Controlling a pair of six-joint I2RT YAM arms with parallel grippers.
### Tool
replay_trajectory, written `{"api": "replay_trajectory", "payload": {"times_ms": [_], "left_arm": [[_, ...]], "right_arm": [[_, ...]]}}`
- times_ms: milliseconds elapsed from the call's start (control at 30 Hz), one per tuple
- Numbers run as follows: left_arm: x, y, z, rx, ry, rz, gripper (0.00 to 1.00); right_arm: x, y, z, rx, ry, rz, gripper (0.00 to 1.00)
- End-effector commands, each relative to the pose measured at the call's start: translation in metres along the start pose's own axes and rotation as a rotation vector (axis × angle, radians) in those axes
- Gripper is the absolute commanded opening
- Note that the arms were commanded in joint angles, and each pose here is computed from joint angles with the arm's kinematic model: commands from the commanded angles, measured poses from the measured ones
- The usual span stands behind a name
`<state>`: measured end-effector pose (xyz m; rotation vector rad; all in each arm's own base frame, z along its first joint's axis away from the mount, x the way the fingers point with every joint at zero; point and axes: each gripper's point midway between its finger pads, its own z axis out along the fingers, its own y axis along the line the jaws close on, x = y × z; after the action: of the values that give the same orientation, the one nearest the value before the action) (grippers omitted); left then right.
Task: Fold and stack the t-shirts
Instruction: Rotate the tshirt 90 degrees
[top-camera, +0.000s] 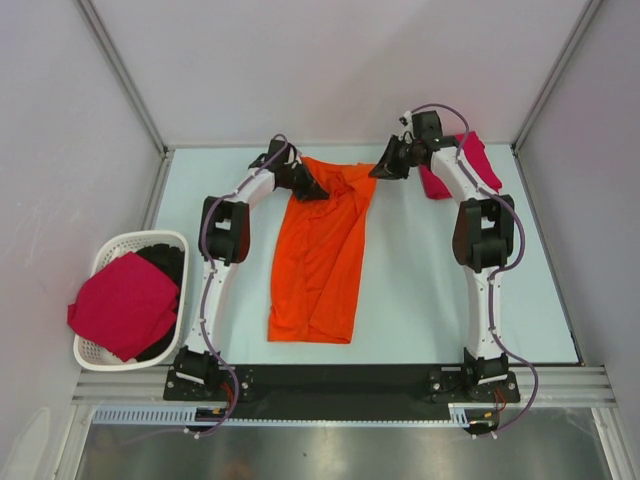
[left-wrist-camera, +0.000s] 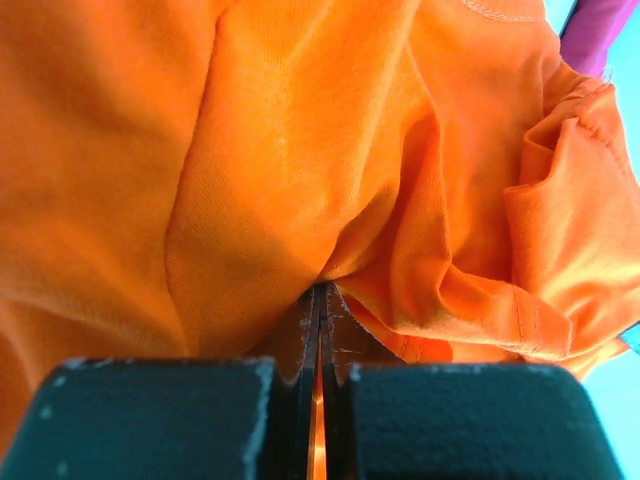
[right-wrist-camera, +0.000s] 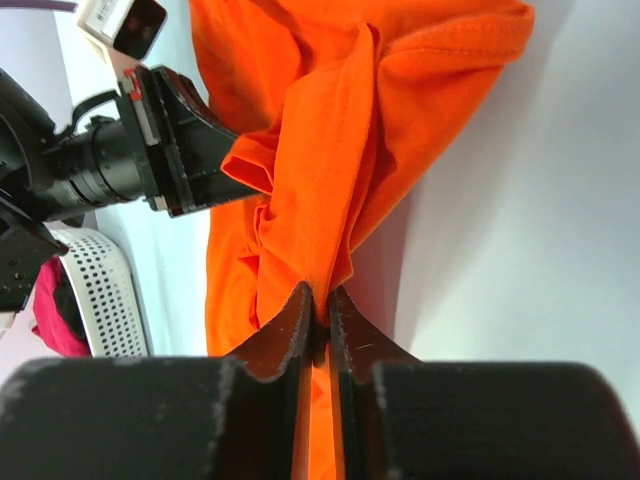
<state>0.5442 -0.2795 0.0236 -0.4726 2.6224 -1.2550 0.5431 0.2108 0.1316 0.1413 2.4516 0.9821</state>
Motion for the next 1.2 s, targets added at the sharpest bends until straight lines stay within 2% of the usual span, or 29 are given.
{"api": "replay_trajectory", "payload": {"times_ms": [0, 67, 100, 133, 167, 200, 233, 267, 333, 367, 467, 500, 533, 633, 700, 733, 767, 900, 1167], "left_arm": [[0.002, -0.03, -0.016, 0.055, -0.003, 0.054, 0.0], [0.0, -0.042, -0.02, 0.087, -0.006, 0.079, 0.0], [-0.002, -0.049, -0.022, 0.109, -0.017, 0.097, 0.0], [0.0, -0.06, -0.029, 0.142, -0.014, 0.115, 0.0], [-0.001, -0.067, -0.033, 0.16, -0.019, 0.131, 0.0], [-0.003, -0.077, -0.038, 0.186, -0.034, 0.157, 0.02], [-0.003, -0.086, -0.043, 0.216, -0.038, 0.177, 0.1], [-0.005, -0.102, -0.054, 0.245, -0.057, 0.204, 0.28], [-0.011, -0.12, -0.066, 0.29, -0.093, 0.258, 0.4], [-0.014, -0.13, -0.074, 0.306, -0.113, 0.28, 0.56], [-0.035, -0.133, -0.081, 0.298, -0.185, 0.295, 0.73], [-0.044, -0.131, -0.083, 0.288, -0.207, 0.282, 0.74], [-0.049, -0.127, -0.081, 0.282, -0.211, 0.266, 0.74], [-0.059, -0.11, -0.066, 0.283, -0.198, 0.206, 0.62], [-0.061, -0.101, -0.054, 0.288, -0.186, 0.178, 0.23], [-0.061, -0.097, -0.051, 0.284, -0.184, 0.164, 0.08], [-0.063, -0.094, -0.048, 0.281, -0.185, 0.15, 0.0], [-0.069, -0.079, -0.043, 0.264, -0.187, 0.102, 0.0], [-0.073, -0.048, -0.043, 0.175, -0.182, 0.07, 0.0]], "right_arm": [[-0.003, 0.008, -0.017, -0.004, 0.022, 0.007, 0.15], [0.003, 0.006, -0.013, -0.01, 0.049, 0.012, 0.24], [0.011, -0.004, -0.009, 0.016, 0.077, 0.038, 0.43], [0.009, -0.003, -0.01, 0.025, 0.079, 0.039, 0.52], [0.01, -0.009, -0.008, 0.051, 0.089, 0.039, 0.56], [0.014, -0.013, -0.01, 0.076, 0.106, 0.05, 0.69], [0.015, -0.016, -0.011, 0.091, 0.112, 0.052, 0.74], [0.015, -0.021, -0.011, 0.119, 0.108, 0.044, 0.78], [0.013, -0.024, -0.018, 0.152, 0.094, 0.026, 0.84], [0.013, -0.024, -0.019, 0.159, 0.093, 0.022, 0.86], [0.009, -0.027, -0.018, 0.165, 0.078, 0.007, 0.89], [0.005, -0.025, -0.016, 0.156, 0.065, 0.0, 0.88], [0.002, -0.031, -0.015, 0.179, 0.051, 0.003, 0.88], [-0.001, -0.041, -0.002, 0.197, 0.037, 0.001, 0.89], [-0.002, -0.045, 0.011, 0.175, 0.019, -0.018, 0.89], [-0.003, -0.044, 0.016, 0.164, 0.012, -0.017, 0.89], [-0.002, -0.041, 0.022, 0.151, 0.011, -0.022, 0.89], [0.006, -0.053, 0.056, 0.142, 0.037, -0.012, 0.88], [-0.003, -0.072, 0.086, 0.162, -0.011, 0.022, 0.88]]}}
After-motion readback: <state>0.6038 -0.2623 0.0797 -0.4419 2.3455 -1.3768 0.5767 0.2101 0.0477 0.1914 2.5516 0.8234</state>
